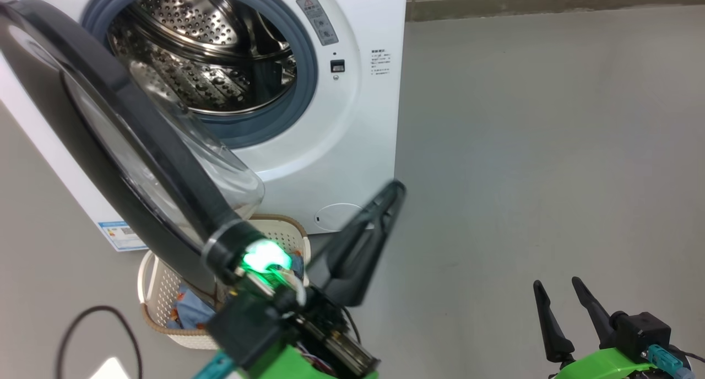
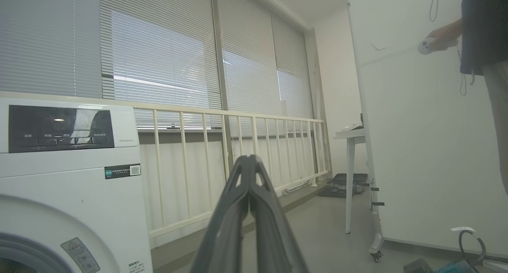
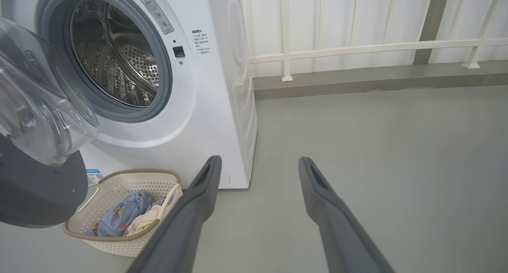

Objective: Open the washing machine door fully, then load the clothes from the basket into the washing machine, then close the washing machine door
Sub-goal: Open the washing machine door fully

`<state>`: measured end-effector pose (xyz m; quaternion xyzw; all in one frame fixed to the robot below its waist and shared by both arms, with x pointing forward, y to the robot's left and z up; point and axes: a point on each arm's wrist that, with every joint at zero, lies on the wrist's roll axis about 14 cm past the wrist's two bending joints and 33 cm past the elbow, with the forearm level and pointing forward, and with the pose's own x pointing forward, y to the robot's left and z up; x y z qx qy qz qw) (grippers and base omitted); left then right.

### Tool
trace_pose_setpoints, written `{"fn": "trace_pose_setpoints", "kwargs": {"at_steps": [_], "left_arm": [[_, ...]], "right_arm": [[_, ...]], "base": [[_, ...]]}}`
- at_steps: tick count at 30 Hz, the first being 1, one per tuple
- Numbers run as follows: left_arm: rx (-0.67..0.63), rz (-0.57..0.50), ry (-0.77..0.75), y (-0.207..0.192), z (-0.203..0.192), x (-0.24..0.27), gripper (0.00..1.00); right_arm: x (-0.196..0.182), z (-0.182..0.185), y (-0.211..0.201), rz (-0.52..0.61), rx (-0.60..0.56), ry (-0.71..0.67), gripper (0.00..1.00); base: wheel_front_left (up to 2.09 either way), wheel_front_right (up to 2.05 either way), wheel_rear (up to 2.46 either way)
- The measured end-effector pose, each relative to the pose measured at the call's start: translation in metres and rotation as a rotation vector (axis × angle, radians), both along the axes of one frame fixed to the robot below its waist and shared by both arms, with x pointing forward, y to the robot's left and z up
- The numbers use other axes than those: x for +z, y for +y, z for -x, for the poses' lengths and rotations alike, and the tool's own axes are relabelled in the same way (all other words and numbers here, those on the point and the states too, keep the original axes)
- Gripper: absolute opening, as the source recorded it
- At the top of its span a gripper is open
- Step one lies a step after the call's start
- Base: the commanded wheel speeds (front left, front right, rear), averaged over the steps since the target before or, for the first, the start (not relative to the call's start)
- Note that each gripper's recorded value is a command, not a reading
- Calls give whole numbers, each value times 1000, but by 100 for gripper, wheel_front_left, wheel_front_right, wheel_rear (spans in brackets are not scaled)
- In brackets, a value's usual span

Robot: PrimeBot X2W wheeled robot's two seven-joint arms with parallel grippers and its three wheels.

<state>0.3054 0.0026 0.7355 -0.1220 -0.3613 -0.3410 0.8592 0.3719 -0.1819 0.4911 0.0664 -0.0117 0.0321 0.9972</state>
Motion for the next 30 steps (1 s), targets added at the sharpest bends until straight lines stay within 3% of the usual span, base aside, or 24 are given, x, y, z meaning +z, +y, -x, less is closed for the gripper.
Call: {"fn": "trace_pose_setpoints", "kwargs": {"at_steps": [10, 19, 30], "left_arm": [[-83, -40, 198, -25, -7, -55, 0], [1, -86, 381, -9, -31, -114, 0], [106, -82, 450, 20, -68, -134, 0]], "right_arm": [[-7, 1, -1, -15, -4, 21, 100], [-15, 0, 2, -31, 3, 48, 100], [-28, -9, 1, -40, 1, 85, 100]], "base": [[0, 0, 0], [0, 0, 0], [0, 0, 0]]}}
